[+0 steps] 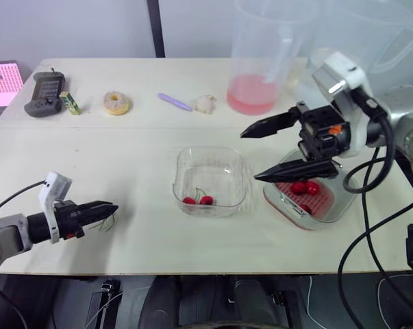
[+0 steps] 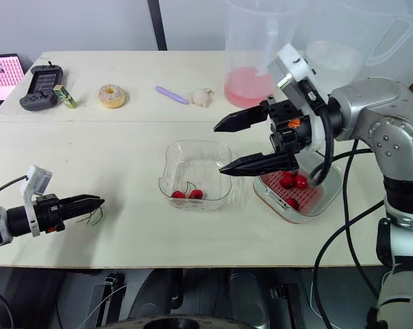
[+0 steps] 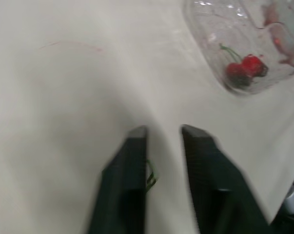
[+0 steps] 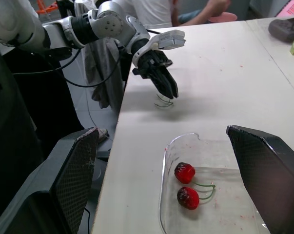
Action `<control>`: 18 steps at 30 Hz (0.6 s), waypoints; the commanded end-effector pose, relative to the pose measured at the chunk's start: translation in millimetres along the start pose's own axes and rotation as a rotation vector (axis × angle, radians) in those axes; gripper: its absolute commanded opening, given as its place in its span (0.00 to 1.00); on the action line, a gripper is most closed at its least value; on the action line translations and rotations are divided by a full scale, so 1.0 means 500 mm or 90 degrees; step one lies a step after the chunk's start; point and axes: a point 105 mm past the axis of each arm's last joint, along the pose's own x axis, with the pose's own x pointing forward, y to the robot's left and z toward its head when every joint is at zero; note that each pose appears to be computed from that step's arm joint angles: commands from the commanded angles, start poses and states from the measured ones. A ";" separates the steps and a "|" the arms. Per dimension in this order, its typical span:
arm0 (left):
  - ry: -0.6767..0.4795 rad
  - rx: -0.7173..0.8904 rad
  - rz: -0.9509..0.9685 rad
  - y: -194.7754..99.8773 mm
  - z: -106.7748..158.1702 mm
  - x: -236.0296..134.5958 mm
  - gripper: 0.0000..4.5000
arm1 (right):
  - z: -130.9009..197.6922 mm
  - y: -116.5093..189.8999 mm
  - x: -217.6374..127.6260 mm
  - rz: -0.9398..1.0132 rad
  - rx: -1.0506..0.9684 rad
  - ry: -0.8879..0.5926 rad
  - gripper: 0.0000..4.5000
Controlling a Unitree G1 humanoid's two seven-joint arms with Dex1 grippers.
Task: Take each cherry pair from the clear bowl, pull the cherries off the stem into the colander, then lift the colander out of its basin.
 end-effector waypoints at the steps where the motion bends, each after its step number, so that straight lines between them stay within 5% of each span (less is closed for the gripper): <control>1: -0.038 0.011 0.031 0.022 0.020 -0.017 0.75 | 0.012 0.013 -0.002 -0.001 -0.029 0.003 1.00; 3: -0.052 0.016 0.051 0.036 0.029 -0.033 0.98 | 0.010 0.015 -0.002 -0.004 -0.028 0.004 1.00; 8: -0.109 0.050 0.067 0.048 0.070 -0.071 0.99 | 0.003 0.014 -0.001 -0.015 -0.026 0.008 1.00; 12: -0.172 0.110 0.014 0.012 0.132 -0.092 0.99 | 0.001 0.008 -0.003 -0.030 -0.022 0.006 1.00; 18: -0.167 0.217 -0.092 -0.058 0.187 -0.085 0.99 | 0.005 0.003 -0.017 -0.064 -0.024 0.010 1.00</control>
